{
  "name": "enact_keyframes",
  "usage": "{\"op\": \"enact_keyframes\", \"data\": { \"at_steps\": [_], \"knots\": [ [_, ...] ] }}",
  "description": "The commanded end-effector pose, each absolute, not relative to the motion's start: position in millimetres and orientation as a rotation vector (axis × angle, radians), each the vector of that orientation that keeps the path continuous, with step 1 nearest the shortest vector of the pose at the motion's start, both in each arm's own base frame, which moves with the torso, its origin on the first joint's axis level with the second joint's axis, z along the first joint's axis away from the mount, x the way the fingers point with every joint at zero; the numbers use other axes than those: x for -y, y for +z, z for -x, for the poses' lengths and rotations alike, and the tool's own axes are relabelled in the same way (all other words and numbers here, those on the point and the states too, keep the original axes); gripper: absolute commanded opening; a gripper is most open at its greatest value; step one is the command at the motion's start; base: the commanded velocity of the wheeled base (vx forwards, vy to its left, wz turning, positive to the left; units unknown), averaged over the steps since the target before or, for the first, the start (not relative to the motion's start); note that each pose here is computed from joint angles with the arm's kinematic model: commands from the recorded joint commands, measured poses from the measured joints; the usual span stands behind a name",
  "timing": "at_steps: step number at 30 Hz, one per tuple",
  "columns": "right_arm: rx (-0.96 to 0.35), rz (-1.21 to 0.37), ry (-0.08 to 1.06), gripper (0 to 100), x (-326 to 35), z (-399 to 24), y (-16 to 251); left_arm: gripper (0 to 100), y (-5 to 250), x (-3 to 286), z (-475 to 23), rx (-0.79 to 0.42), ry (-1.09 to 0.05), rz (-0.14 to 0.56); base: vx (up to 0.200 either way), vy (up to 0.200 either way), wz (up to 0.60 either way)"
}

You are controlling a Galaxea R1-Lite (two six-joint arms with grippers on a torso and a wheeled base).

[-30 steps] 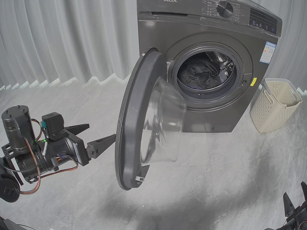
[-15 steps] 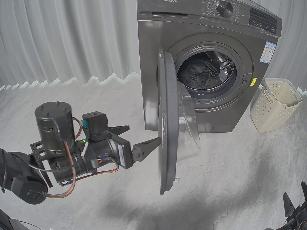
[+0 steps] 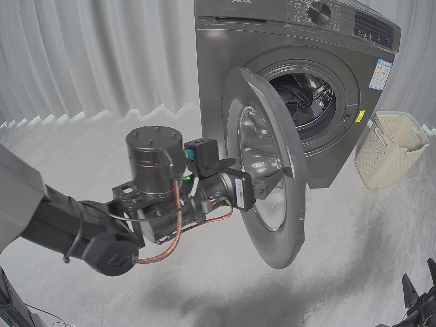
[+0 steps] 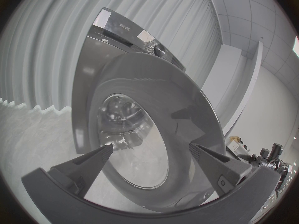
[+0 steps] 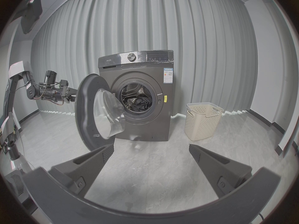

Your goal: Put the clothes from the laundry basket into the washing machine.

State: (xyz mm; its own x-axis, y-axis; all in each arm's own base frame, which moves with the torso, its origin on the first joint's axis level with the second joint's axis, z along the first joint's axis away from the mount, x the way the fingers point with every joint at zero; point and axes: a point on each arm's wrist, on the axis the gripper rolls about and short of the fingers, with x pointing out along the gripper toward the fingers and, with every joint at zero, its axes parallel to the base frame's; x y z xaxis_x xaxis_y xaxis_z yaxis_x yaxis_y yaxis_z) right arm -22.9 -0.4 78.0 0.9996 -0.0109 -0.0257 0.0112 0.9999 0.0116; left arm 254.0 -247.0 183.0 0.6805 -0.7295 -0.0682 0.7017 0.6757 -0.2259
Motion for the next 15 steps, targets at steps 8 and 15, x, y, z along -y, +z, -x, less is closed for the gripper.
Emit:
{"op": "enact_keyframes", "data": {
  "at_steps": [8,15],
  "knots": [
    [-0.017,-0.012,-0.011,100,0,24,76,100,168,317,-307,-0.084,-0.803,0.254,0.000,0.000,0.00],
    [-0.018,-0.014,-0.011,100,0,24,76,100,158,339,-329,-0.049,-0.770,0.276,0.000,0.000,0.00]
  ]
}}
